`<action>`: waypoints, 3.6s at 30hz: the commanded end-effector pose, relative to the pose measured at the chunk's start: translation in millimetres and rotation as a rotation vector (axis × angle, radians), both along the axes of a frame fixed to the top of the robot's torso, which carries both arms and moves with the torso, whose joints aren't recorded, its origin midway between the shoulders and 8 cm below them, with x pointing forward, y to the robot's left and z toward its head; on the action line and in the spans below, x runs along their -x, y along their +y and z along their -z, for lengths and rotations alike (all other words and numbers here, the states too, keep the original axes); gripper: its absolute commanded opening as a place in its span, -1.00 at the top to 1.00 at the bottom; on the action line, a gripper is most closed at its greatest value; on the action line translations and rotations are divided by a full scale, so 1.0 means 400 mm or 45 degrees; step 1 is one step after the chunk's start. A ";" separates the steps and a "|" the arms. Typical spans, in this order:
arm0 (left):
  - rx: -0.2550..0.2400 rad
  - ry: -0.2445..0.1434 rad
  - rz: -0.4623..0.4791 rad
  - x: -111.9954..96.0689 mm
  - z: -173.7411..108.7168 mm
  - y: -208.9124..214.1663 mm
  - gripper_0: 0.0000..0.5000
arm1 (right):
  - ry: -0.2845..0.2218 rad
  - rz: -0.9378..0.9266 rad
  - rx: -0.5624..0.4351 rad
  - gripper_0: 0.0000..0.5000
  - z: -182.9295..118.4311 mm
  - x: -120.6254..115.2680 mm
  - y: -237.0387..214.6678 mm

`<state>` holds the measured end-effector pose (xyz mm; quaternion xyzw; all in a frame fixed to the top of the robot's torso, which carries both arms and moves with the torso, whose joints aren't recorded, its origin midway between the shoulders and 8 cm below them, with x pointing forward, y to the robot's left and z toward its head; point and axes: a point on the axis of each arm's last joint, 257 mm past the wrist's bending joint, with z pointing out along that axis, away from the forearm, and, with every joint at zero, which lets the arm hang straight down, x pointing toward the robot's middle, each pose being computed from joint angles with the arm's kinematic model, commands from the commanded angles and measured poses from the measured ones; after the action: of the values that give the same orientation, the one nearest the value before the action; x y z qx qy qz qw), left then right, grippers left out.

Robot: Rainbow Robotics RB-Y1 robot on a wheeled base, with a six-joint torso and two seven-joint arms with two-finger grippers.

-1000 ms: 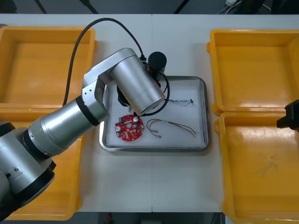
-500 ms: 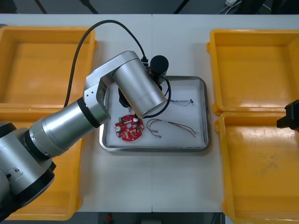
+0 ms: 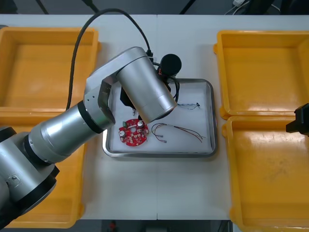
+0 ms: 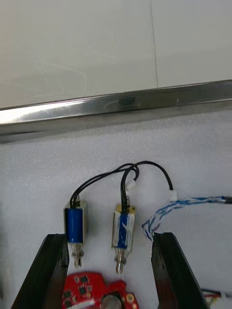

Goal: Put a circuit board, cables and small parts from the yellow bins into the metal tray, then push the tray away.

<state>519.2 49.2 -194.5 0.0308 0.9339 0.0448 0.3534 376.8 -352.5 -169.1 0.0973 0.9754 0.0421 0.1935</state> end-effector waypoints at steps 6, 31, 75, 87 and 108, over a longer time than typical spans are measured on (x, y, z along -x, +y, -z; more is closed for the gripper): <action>0.016 -0.072 0.056 0.041 -0.209 0.073 -1.00 | -0.036 0.056 0.006 -1.00 -0.031 0.004 -0.020; 0.044 0.022 0.076 0.144 -0.370 0.671 -1.00 | -0.086 -0.077 0.032 -1.00 -0.064 -0.026 0.062; 0.117 0.191 -0.203 0.469 -0.127 0.888 -1.00 | 0.000 -1.719 0.579 -1.00 0.077 -0.041 0.766; 0.128 0.204 -0.156 0.470 -0.116 0.864 -1.00 | -0.146 -1.986 0.753 -1.00 0.193 -0.016 0.858; 0.118 0.205 -0.113 0.469 -0.115 0.855 -1.00 | -0.255 -2.074 0.860 -1.00 0.300 0.016 0.895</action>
<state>335.7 386.7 -155.5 -0.0645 0.9604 -0.0114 0.2708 388.5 -15.3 -287.8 -0.6751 0.6997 -0.1299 0.1944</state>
